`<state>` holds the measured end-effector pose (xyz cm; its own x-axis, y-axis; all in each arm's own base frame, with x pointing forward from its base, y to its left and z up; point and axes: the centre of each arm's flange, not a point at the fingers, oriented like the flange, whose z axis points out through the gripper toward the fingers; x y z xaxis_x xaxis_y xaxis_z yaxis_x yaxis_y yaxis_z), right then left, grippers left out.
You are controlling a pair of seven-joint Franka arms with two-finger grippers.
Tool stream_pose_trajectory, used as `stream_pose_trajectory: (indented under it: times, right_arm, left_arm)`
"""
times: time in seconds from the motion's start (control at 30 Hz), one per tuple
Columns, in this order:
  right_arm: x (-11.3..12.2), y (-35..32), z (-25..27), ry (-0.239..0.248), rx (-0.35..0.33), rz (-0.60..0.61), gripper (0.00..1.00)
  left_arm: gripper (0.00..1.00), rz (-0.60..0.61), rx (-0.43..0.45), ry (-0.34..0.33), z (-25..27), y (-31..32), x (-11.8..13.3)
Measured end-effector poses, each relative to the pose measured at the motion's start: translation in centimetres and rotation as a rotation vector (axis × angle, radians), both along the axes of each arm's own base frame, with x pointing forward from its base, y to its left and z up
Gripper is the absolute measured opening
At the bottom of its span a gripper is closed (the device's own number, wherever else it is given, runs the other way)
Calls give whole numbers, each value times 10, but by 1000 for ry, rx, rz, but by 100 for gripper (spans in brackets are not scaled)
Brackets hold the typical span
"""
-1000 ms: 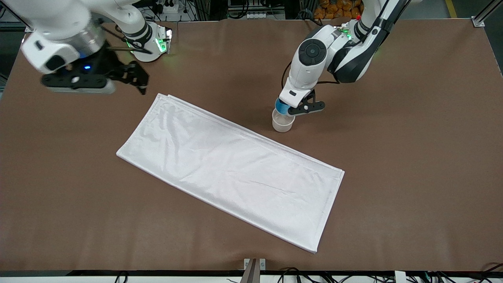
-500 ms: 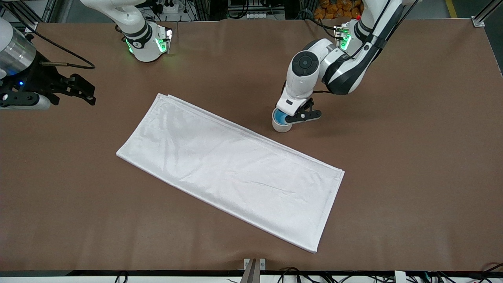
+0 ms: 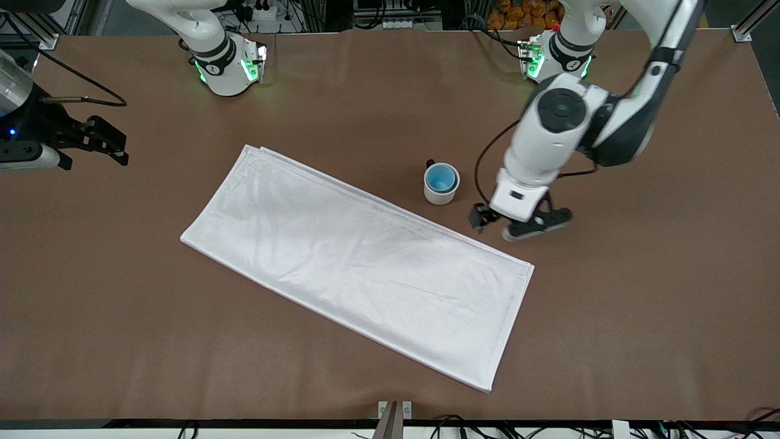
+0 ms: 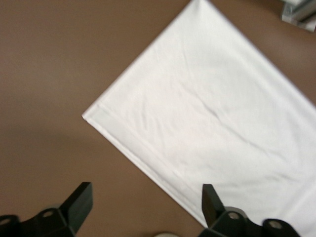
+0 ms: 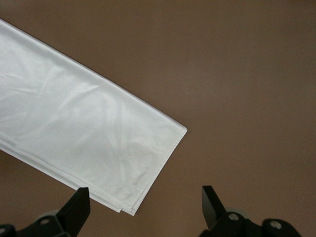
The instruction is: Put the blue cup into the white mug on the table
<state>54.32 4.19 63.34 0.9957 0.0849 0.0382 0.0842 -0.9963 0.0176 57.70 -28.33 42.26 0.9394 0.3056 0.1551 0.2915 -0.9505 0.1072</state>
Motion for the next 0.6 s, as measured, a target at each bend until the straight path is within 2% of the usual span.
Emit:
stream_pose_trajectory:
  times: [0.37, 0.6]
  right_arm:
    - [-1, -12, -3, 2, -1, -18, 100]
    - [-1, -11, -3, 3, -1, -15, 100]
  left_arm:
    - [100, -34, 10, -25, 11, 34, 21]
    - [100, -184, 89, 23, 2, 89, 36]
